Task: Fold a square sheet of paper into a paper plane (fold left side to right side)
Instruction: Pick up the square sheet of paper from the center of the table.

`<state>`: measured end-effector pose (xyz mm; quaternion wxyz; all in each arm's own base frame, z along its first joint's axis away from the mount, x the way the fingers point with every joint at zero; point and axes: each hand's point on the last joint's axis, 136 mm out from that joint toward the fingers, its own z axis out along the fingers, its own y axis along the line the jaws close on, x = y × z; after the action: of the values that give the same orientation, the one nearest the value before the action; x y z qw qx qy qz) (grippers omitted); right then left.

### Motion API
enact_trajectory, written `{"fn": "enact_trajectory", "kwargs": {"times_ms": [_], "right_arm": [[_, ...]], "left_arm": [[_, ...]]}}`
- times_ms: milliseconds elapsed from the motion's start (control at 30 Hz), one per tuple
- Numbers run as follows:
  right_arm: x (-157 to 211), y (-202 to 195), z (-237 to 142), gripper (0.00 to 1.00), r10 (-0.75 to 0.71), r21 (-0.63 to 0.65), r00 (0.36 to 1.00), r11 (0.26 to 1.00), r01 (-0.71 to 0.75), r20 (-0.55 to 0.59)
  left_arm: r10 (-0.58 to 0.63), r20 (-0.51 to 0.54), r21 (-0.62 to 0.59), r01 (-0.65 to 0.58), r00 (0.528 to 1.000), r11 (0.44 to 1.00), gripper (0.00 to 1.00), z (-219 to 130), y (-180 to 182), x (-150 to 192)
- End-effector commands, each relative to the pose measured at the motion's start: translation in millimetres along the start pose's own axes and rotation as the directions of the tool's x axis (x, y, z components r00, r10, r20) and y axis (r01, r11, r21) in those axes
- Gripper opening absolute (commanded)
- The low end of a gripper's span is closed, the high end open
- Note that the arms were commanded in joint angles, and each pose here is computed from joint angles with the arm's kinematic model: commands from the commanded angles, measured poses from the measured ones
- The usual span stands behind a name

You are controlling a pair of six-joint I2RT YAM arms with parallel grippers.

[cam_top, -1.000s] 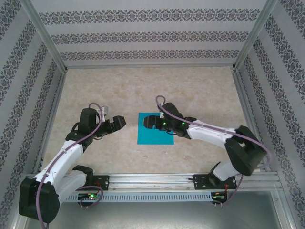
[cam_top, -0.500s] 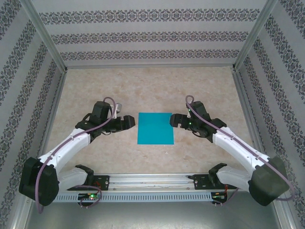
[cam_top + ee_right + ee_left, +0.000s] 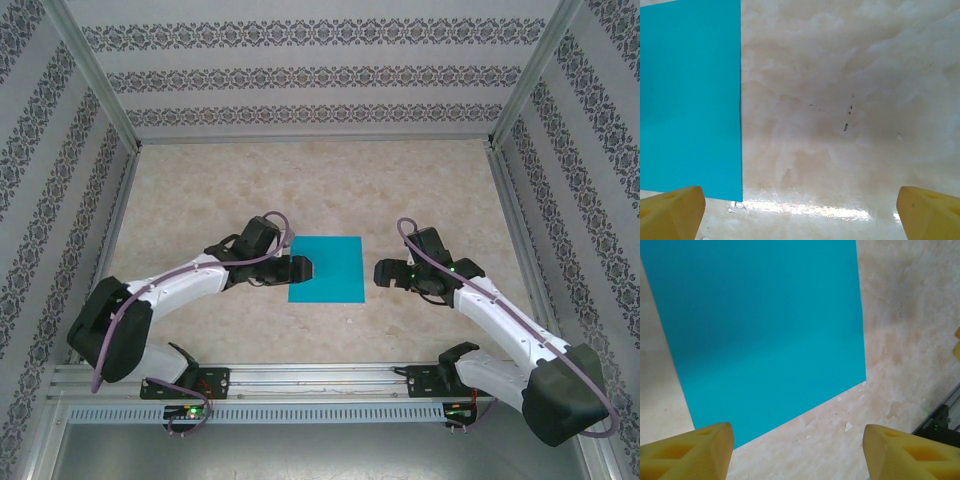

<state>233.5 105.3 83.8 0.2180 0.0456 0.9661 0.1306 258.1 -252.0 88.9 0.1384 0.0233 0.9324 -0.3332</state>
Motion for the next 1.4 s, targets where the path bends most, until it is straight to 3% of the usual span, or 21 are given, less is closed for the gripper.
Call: {"fn": "enact_trajectory", "kwargs": {"times_ms": [0,767,1133,1367], "right_arm": [[8,-5,4,0.97,-0.022,0.011,0.999,1.000,0.023,-0.038],[-13,47,41,0.95,-0.129,-0.038,0.981,0.991,0.125,-0.146],[-64,83,75,0.96,-0.180,-0.036,0.975,0.984,0.177,-0.133],[-83,98,102,0.90,-0.192,-0.041,0.968,0.981,0.188,-0.162]], "left_arm": [[0.018,0.038,0.008,-0.018,0.999,1.000,0.68,7,-11,-12],[0.027,0.005,-0.064,-0.027,1.000,0.998,0.58,23,10,2],[0.030,-0.009,-0.036,-0.030,1.000,0.999,0.58,35,8,0],[0.023,-0.038,-0.072,-0.026,0.999,0.997,0.58,45,20,5]]}}
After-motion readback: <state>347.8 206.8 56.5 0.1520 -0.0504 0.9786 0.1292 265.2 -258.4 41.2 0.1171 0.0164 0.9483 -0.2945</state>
